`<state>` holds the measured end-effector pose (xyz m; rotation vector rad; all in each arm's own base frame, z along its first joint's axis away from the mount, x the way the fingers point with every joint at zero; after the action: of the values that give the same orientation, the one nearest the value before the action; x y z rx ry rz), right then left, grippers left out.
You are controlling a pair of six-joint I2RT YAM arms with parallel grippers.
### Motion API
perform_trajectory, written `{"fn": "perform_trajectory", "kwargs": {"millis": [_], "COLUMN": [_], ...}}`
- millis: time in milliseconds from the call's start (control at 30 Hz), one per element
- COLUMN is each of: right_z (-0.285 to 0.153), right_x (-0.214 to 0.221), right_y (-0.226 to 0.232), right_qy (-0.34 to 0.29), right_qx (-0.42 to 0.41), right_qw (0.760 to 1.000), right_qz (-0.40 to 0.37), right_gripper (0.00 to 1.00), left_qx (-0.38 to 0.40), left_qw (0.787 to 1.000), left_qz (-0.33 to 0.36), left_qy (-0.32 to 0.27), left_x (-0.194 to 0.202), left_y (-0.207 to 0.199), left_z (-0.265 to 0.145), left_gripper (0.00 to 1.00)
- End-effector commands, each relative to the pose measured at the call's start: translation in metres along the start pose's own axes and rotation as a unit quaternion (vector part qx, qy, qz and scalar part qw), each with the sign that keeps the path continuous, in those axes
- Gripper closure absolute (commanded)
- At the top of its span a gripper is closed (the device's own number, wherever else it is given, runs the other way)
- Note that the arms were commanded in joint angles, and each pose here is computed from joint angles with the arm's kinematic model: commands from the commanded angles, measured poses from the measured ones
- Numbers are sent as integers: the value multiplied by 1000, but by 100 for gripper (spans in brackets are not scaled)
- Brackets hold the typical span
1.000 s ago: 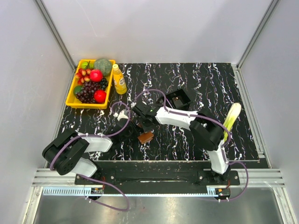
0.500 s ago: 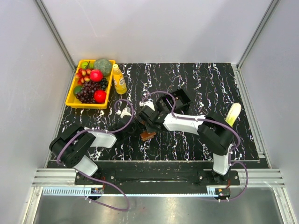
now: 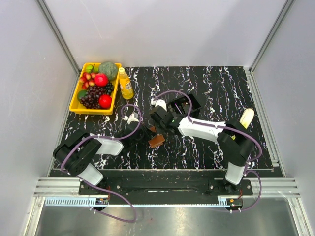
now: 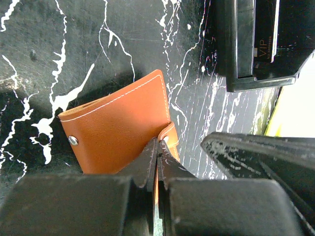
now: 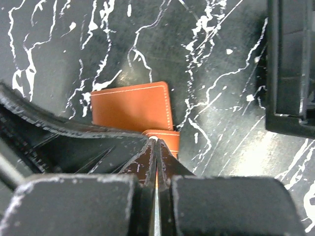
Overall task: Put the credit cards into the card holder
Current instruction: Close the card holder at the center of the board.
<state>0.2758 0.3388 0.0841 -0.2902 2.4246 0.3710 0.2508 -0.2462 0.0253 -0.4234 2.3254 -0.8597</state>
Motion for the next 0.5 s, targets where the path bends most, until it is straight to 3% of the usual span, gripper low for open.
{"fn": "perform_trajectory", "kwargs": {"millis": [0,200,467], "right_z": [4,38,42], "right_x": [-15,41,62], "right_y": [-1,19,12], "right_qy": [-15,91,101], "right_qx": [5,-45,-18], "right_qw": [1000,995,995], "right_qz": [5,20,1], "right_gripper": [100,100,100], "left_qx": [-289,-291,-291], "left_qw": [939,938,937], "left_qz": [67,69,71], "left_qy": [173,177,179], "left_x": [87,88,87], "left_y": [159,160,160], "left_z": [-57,-56,-55], "left_gripper": [100,100,100]}}
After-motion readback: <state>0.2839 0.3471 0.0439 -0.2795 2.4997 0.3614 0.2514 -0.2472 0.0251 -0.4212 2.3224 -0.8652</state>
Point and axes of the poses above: each gripper's point midway between its finger pads, its own z axis out along the fingers, its own y axis along the line the jaws close on, x = y × z, the point moved 2 cm from there along -z, back along the fingers, and after that the axes turned 6 degrees about z, right-handed, at the moved point
